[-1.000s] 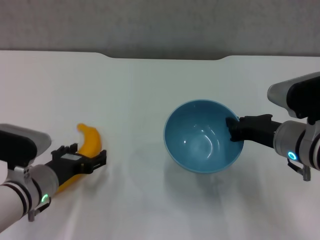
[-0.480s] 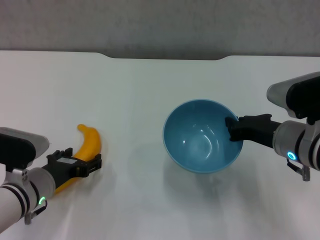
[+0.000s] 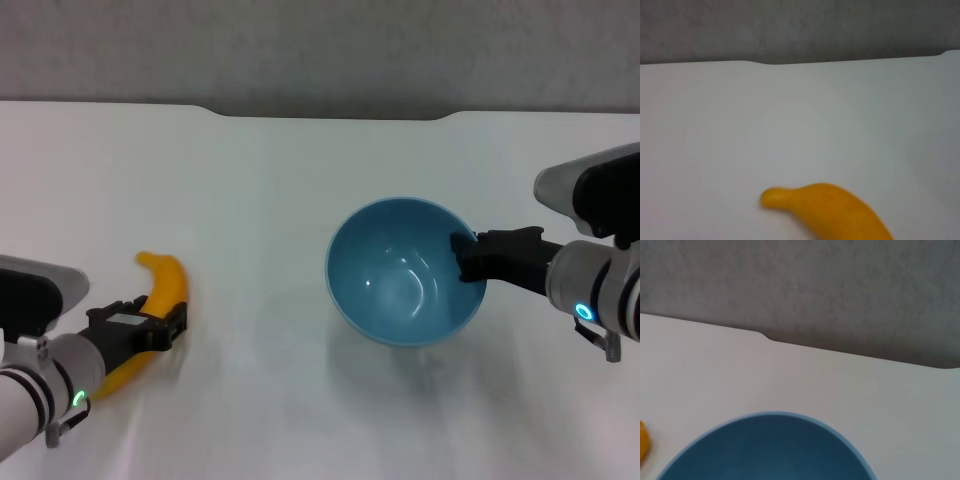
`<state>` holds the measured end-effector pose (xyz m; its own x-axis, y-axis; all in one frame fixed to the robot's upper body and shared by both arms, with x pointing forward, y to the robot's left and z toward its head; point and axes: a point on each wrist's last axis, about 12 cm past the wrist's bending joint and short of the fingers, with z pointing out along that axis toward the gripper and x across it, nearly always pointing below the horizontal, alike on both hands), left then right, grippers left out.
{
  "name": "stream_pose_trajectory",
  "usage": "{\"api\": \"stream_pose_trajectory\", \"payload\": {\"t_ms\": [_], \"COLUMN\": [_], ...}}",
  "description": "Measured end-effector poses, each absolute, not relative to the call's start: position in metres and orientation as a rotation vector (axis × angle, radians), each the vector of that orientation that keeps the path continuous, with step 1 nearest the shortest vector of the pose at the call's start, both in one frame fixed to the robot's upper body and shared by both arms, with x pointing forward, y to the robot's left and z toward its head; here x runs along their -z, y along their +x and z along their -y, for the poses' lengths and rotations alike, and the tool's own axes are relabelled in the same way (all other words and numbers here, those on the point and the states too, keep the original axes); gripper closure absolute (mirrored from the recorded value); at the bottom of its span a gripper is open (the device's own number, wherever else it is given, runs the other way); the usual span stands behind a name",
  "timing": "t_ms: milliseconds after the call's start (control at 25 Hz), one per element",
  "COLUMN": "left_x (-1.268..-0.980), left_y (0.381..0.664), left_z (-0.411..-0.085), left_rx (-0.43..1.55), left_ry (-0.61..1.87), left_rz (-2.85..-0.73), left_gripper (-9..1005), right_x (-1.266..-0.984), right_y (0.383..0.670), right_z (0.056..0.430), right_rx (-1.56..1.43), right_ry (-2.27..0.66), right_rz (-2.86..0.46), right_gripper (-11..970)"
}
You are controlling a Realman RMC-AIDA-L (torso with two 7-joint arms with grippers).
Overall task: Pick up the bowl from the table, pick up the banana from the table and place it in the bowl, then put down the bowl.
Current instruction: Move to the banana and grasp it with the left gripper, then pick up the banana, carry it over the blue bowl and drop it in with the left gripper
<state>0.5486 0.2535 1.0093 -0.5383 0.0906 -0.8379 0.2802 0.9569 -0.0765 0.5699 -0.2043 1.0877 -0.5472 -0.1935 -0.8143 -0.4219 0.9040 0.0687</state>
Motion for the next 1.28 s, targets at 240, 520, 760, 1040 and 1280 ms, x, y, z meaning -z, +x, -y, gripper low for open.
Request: {"api": "stream_pose_trajectory", "payload": {"t_ms": [240, 520, 760, 1040, 1280], "left_x": [-1.011, -1.049, -1.087, -1.100, -1.099], "left_y": [0.549, 0.539, 0.521, 0.514, 0.515], "left_z": [-0.257, -0.257, -0.246, -0.235, -0.226], "left_rx": [0.254, 0.334, 0.597, 0.888, 1.038], "left_ry": [0.233, 0.186, 0.202, 0.177, 0.164], "left_rz": [-2.128, -1.966, -1.741, -1.534, -1.439], "left_gripper": [406, 482, 483, 482, 482], "right_x": [-1.086, -1.082, -1.079, -1.077, -1.082], "right_y": [0.568, 0.568, 0.571, 0.572, 0.573], "right_z": [0.206, 0.209, 0.201, 0.179, 0.162], "right_rx": [-0.320, -0.314, -0.328, -0.402, -0.436], "right_ry": [-0.432, -0.423, -0.448, -0.481, -0.536], "right_rz": [-2.163, -2.178, -2.189, -2.185, -2.165], "right_gripper": [920, 919, 919, 919, 919]}}
